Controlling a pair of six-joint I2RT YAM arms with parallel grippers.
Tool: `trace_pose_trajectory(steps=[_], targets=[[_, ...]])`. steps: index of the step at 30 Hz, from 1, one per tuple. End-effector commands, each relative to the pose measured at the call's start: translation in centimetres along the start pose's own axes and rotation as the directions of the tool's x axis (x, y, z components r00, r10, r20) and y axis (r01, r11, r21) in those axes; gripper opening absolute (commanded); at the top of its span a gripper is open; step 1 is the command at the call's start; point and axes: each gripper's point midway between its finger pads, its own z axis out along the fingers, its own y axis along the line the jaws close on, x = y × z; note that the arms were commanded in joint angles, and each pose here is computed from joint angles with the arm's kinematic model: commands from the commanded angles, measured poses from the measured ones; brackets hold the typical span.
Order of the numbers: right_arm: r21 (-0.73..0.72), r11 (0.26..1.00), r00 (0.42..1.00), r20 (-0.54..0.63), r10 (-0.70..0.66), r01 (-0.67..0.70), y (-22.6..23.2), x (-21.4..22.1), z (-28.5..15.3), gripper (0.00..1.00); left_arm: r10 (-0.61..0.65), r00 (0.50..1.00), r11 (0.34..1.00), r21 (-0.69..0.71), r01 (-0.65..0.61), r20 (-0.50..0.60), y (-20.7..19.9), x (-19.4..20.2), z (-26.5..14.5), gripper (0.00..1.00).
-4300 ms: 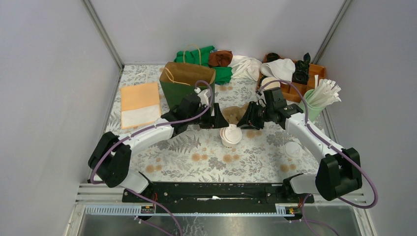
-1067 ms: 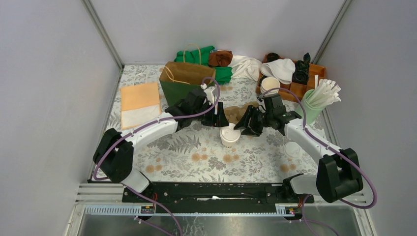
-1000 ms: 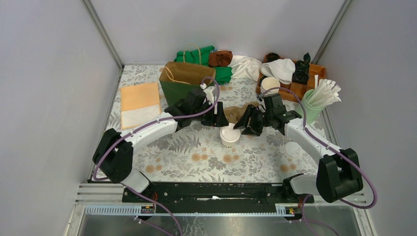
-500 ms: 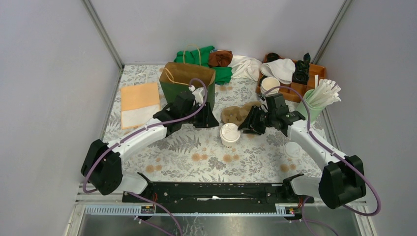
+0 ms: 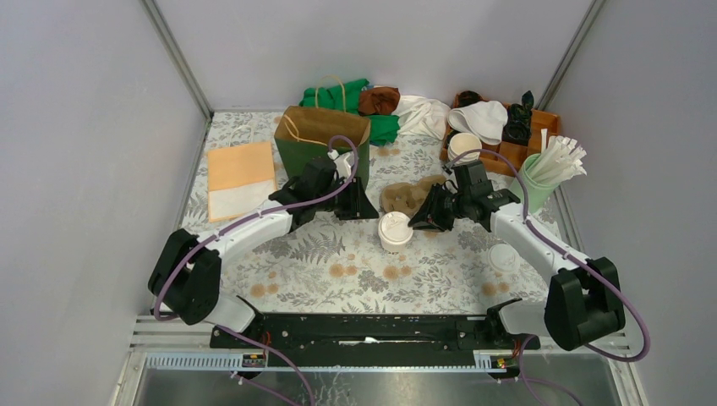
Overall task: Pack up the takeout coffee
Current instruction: Close the cup lid on the coffee cup.
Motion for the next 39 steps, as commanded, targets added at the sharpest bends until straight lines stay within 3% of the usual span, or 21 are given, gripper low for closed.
trace_pose_trajectory(steps=[1, 39], targets=[[-0.052, 0.998, 1.0, -0.005, -0.021, 0.021, 1.2, -0.4, 0.1, 0.28, 0.009, 1.0, 0.998, 0.059, -0.01, 0.026, -1.0, -1.0, 0.1, 0.3], [-0.027, 0.999, 0.999, -0.017, -0.027, 0.027, 0.8, -0.6, 0.5, 0.23, -0.032, 0.996, 0.999, 0.008, 0.033, -0.084, 2.0, 1.5, 2.4, 0.24]])
